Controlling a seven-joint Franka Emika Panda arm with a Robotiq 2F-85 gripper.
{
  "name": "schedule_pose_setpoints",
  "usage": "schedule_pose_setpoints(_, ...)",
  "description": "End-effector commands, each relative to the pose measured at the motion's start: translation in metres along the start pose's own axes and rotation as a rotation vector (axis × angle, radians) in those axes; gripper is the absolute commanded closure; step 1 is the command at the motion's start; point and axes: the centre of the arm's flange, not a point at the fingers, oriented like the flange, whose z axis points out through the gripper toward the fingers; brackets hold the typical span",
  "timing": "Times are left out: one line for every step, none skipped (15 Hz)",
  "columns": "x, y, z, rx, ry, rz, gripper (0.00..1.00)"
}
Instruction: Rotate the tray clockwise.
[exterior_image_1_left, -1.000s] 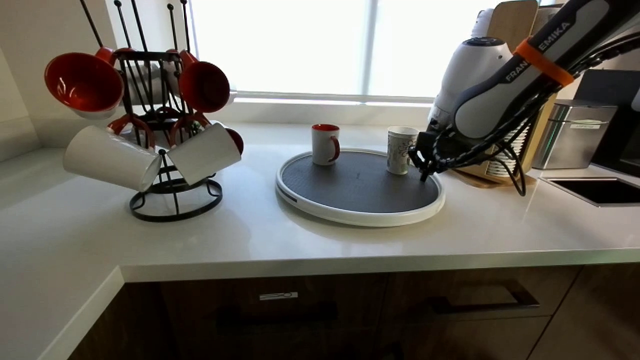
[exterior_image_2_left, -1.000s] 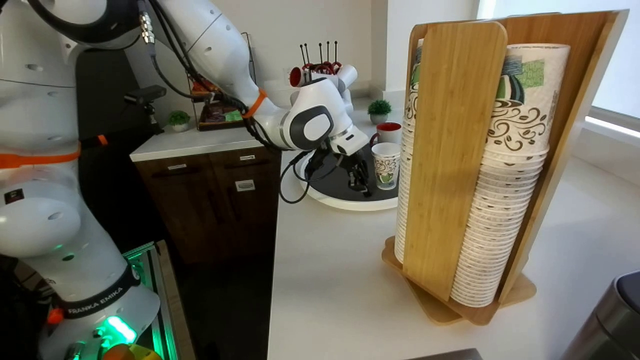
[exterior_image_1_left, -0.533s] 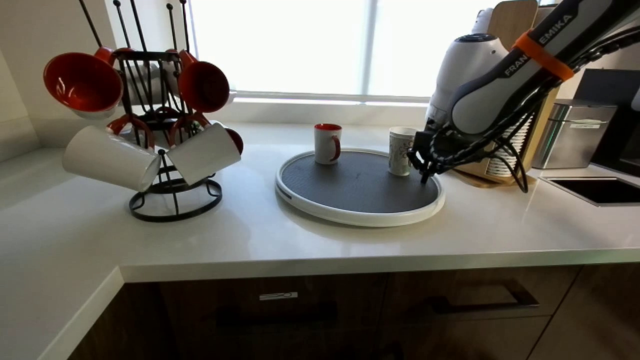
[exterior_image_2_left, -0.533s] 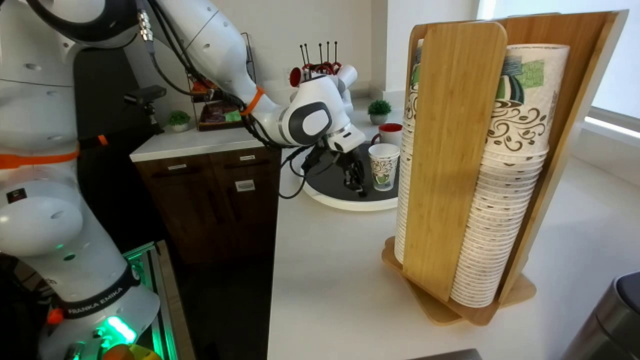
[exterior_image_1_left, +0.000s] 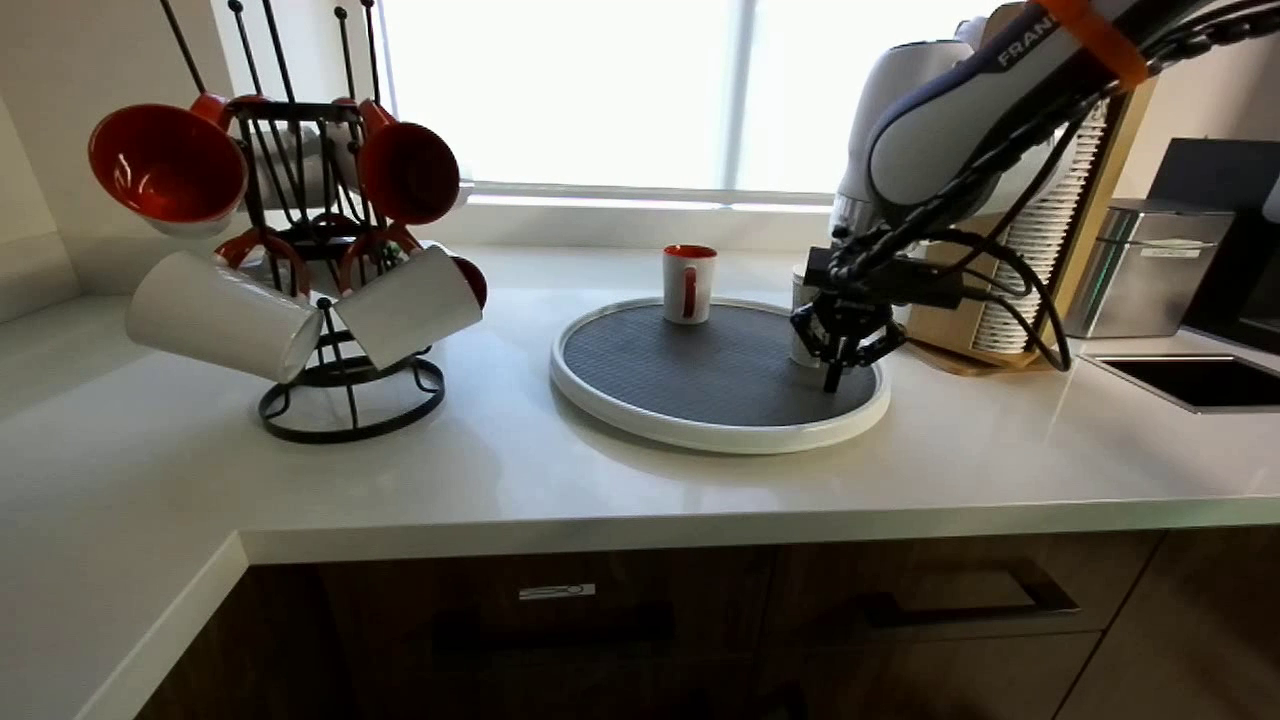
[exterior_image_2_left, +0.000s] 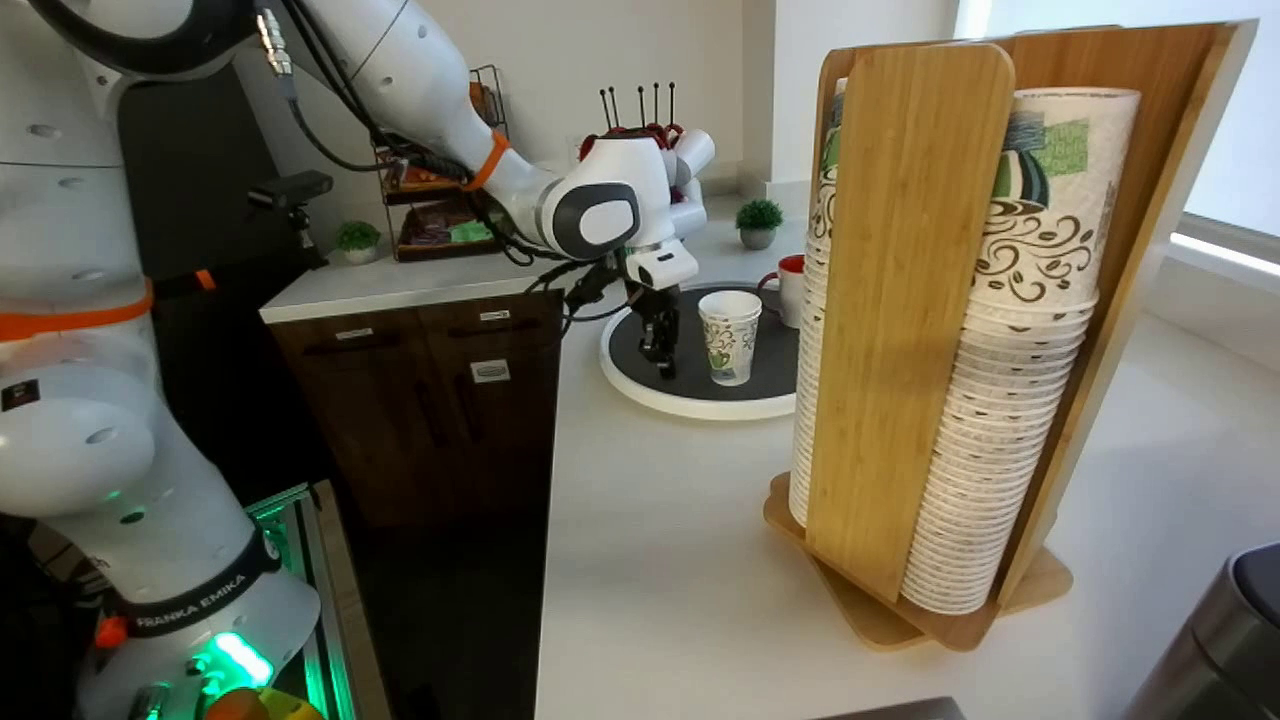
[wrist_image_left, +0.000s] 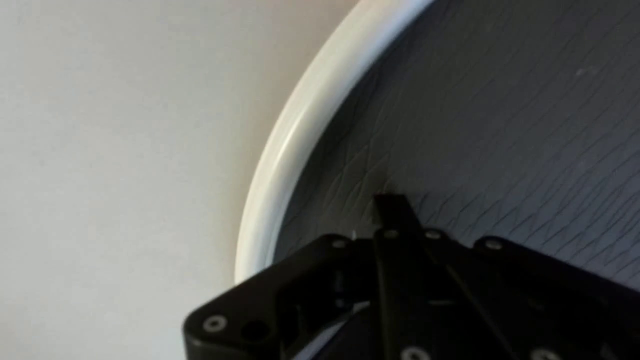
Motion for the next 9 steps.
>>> schedule_pose_setpoints(-0.025, -0.009, -0.017, 0.125, -0.092, -0.039, 1.00)
schedule_pose_setpoints(-0.031, -0.015, -0.022, 0.168, -0.125, -0.043, 1.00)
schedule_pose_setpoints(-0.035, -0.019, -0.027, 0.204, -0.142, -0.050, 1.00)
schedule_pose_setpoints(-0.039, -0.022, -0.032, 0.216, -0.149, -0.063, 1.00)
schedule_pose_setpoints(-0.039, -0.023, -0.033, 0.172, -0.124, -0.058, 1.00)
schedule_pose_setpoints(-0.038, -0.021, -0.034, 0.147, -0.110, -0.052, 1.00)
schedule_pose_setpoints(-0.035, -0.018, -0.034, 0.122, -0.091, -0.053, 1.00)
schedule_pose_setpoints(-0.031, -0.012, -0.034, 0.098, -0.071, -0.051, 1.00)
schedule_pose_setpoints(-0.027, -0.006, -0.034, 0.075, -0.046, -0.046, 1.00)
